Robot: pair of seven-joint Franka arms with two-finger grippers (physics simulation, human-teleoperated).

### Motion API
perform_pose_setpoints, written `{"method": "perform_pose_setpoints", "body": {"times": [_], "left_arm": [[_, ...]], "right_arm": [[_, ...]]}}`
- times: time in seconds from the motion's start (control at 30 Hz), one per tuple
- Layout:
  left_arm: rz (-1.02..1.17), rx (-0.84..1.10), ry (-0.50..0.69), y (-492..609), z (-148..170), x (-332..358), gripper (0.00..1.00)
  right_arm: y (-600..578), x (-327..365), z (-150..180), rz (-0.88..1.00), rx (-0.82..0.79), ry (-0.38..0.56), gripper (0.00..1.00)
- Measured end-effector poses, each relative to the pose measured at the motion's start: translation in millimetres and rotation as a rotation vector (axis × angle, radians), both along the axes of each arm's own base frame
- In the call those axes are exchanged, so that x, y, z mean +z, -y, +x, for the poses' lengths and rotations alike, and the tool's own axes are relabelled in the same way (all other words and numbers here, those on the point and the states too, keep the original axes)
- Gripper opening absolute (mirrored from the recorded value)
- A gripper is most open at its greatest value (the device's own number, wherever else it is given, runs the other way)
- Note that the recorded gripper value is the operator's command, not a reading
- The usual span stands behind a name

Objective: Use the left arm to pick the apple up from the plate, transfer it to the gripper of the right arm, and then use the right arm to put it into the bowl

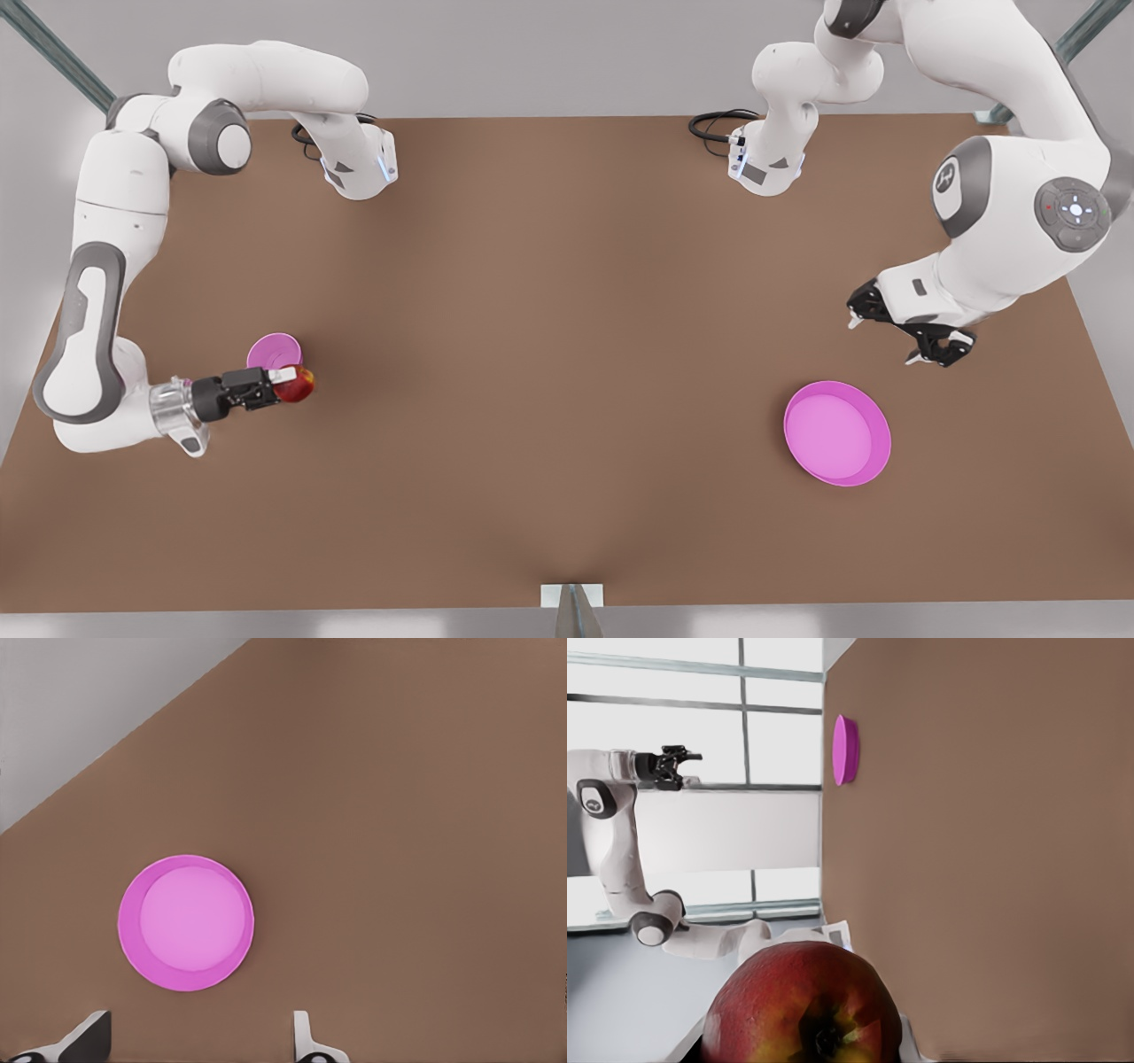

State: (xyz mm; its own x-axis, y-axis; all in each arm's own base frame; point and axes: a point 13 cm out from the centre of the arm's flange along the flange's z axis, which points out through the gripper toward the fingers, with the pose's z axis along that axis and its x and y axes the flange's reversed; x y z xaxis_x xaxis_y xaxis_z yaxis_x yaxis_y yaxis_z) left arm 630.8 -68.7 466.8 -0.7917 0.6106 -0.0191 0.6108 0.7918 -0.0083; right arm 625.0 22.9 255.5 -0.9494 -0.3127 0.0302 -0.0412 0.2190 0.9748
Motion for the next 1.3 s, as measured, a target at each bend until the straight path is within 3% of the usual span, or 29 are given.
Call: {"method": "perform_pose_setpoints", "body": {"times": [0.5,1.3], "left_arm": [[0.011,0.373,-0.015,-2,1,-3,1.0],[0.014,0.584,-0.025,-2,4,-12,1.0]], "right_arm": [[88,-32,-56,-0.153,0.114,0.005,0.68],[145,-114,-51,-0.461,0.208,0.165,0.69]]}}
